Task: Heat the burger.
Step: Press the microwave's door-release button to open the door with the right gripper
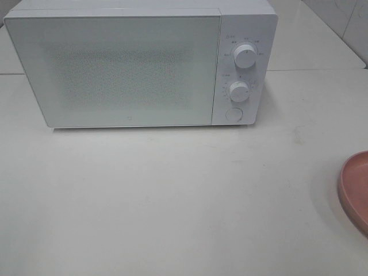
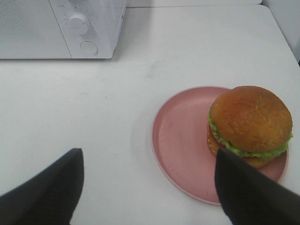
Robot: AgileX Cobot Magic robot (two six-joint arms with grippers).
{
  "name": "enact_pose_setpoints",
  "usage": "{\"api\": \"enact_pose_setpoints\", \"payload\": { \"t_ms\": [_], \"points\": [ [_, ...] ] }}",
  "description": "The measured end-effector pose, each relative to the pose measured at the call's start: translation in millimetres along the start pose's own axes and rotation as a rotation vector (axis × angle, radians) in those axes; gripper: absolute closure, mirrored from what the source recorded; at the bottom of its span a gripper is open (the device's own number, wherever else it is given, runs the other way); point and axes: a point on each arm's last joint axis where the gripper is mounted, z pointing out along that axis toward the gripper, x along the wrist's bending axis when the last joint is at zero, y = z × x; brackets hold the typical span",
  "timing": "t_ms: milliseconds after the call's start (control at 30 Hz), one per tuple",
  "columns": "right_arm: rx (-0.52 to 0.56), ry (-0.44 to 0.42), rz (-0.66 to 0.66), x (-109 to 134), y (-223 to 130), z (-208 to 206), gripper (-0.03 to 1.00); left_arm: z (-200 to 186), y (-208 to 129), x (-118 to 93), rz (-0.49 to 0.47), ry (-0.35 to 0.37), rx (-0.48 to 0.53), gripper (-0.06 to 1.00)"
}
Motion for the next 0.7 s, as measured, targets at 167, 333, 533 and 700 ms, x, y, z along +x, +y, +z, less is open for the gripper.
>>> {"api": "enact_pose_setpoints", "payload": {
  "t_ms": [167,333,533,700],
  "points": [
    [0.0,0.0,0.0,0.0,0.0,0.0,0.22,0.0,0.0,0.0,0.0,0.0,0.0,-0.05],
    [0.0,0.0,0.0,0.0,0.0,0.0,0.22,0.0,0.0,0.0,0.0,0.0,0.0,-0.05],
    [0.0,0.0,0.0,0.0,0.0,0.0,0.22,0.0,0.0,0.0,0.0,0.0,0.0,-0.05],
    [-0.012,0.003,0.001,0.4,2.3,-1.5,0.22,0.0,0.0,0.0,0.0,0.0,0.0,-0.05]
  ]
}}
